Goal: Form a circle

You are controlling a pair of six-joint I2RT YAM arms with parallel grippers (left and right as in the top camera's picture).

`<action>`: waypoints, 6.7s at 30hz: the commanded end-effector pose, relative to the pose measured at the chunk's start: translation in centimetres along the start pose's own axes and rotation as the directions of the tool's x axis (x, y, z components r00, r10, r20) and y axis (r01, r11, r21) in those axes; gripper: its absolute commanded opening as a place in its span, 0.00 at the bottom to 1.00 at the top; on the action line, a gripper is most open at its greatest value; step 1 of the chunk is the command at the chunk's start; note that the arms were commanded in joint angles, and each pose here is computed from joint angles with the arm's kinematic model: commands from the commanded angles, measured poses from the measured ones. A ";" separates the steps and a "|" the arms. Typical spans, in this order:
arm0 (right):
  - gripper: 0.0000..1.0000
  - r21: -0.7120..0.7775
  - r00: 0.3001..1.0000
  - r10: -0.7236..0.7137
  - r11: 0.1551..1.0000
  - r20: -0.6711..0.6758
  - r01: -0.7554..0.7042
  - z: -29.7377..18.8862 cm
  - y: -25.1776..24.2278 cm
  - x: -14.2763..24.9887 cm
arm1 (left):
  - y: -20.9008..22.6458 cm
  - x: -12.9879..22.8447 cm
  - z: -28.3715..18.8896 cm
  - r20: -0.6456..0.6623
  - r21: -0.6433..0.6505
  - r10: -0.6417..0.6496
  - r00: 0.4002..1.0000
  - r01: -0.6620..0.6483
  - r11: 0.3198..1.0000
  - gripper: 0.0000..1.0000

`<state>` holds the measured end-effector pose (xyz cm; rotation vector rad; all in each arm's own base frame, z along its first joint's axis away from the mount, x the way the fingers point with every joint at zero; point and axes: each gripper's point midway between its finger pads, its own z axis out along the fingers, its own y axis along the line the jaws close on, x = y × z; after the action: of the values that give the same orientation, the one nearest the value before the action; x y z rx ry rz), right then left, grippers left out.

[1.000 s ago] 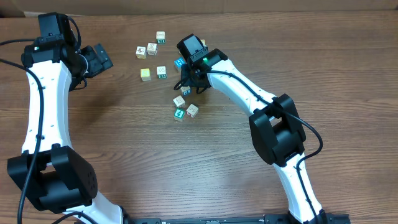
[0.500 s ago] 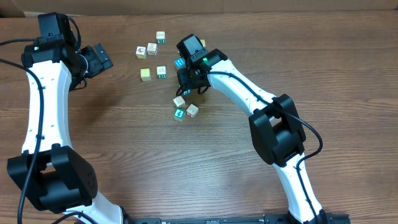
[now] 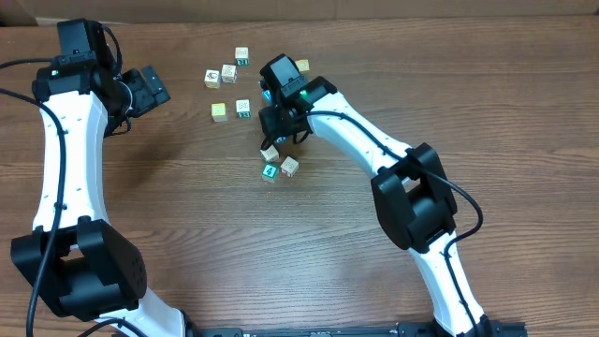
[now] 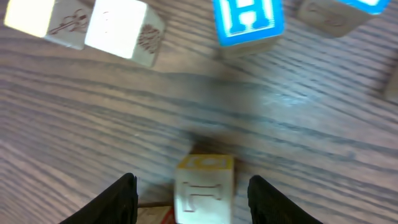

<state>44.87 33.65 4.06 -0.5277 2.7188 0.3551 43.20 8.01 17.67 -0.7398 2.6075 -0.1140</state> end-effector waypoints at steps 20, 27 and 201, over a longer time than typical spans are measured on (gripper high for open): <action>0.53 0.039 1.000 -0.004 0.999 0.021 0.003 0.5 -0.8 -0.4 | -0.3 0.2 0.3 -0.007 0.002 0.001 1.000 -0.001 1.000 1.00; 0.53 0.041 1.000 -0.004 0.999 0.014 0.003 0.5 -0.9 -0.2 | -0.3 0.2 0.3 -0.007 0.003 0.001 1.000 -0.001 1.000 0.99; 0.31 0.185 0.755 0.645 0.762 -0.120 -0.621 -0.6 -2.8 4.8 | -0.3 0.2 0.3 -0.007 0.002 0.001 1.000 -0.001 1.000 0.99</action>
<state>41.94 29.38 2.80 0.4325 2.9858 0.2876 43.20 8.01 17.67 -0.7393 2.6076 -0.1139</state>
